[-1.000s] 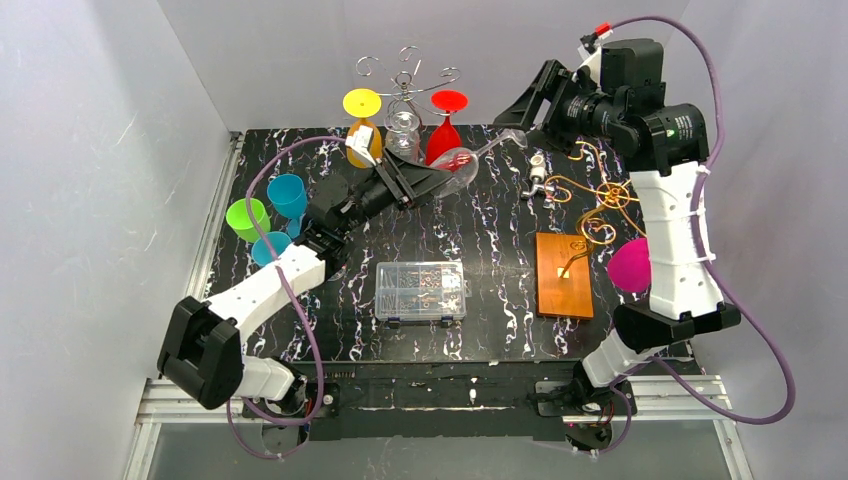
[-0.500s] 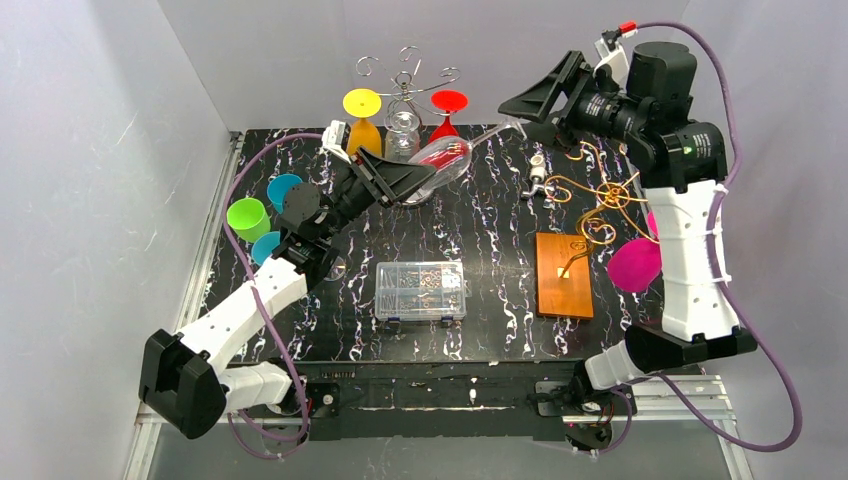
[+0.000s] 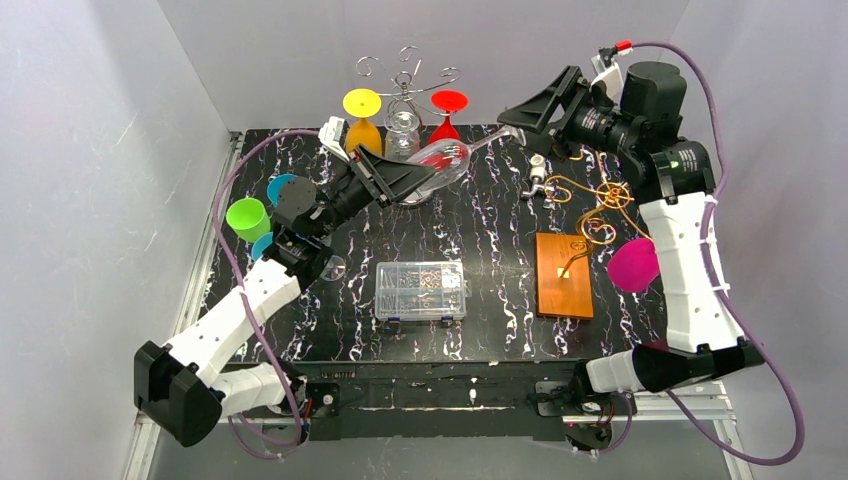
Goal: Take the wine glass off the wine glass rack
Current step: Place the wine glass at the center of the board.
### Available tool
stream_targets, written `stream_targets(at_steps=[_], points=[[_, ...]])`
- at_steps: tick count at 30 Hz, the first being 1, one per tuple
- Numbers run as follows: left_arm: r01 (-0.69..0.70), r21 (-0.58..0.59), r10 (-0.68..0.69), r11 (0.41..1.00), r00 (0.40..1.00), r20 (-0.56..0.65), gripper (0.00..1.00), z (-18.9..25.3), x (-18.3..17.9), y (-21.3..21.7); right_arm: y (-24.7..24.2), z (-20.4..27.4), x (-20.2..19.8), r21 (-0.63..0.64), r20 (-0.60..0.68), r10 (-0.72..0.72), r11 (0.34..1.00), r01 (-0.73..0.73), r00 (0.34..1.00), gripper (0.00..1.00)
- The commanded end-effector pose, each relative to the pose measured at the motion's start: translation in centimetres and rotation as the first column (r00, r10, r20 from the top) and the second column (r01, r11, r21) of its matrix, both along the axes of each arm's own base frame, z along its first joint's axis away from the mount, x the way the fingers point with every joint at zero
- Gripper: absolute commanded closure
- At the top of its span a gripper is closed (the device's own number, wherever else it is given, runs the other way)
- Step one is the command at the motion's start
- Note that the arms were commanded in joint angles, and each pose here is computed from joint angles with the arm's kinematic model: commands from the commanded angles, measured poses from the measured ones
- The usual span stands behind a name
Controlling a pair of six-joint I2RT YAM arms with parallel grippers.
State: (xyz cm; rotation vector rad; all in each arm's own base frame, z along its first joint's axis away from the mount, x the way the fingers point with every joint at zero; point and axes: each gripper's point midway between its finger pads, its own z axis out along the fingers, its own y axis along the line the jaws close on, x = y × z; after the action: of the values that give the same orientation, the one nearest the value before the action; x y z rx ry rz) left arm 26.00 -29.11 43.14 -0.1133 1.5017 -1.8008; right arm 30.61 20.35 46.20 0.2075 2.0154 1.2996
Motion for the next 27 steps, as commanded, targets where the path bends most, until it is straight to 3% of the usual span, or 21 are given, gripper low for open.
stream_targets(at_steps=[1,19,27], points=[[-0.051,-0.057,0.059,0.997,0.989,0.137,1.0,5.7,-1.9,2.0,0.1,1.0,-1.5,0.0,0.122,0.038,0.999,-0.038,0.992,0.39],[-0.12,0.016,0.118,0.993,0.99,0.072,1.0,5.0,-1.2,2.2,0.6,0.0,-1.3,0.022,0.178,0.067,0.997,-0.072,0.982,0.08],[-0.141,0.065,0.137,0.988,0.989,0.058,1.0,4.6,-1.4,2.6,-0.7,-0.1,-1.0,-0.086,0.194,0.02,0.996,-0.004,0.981,0.02]])
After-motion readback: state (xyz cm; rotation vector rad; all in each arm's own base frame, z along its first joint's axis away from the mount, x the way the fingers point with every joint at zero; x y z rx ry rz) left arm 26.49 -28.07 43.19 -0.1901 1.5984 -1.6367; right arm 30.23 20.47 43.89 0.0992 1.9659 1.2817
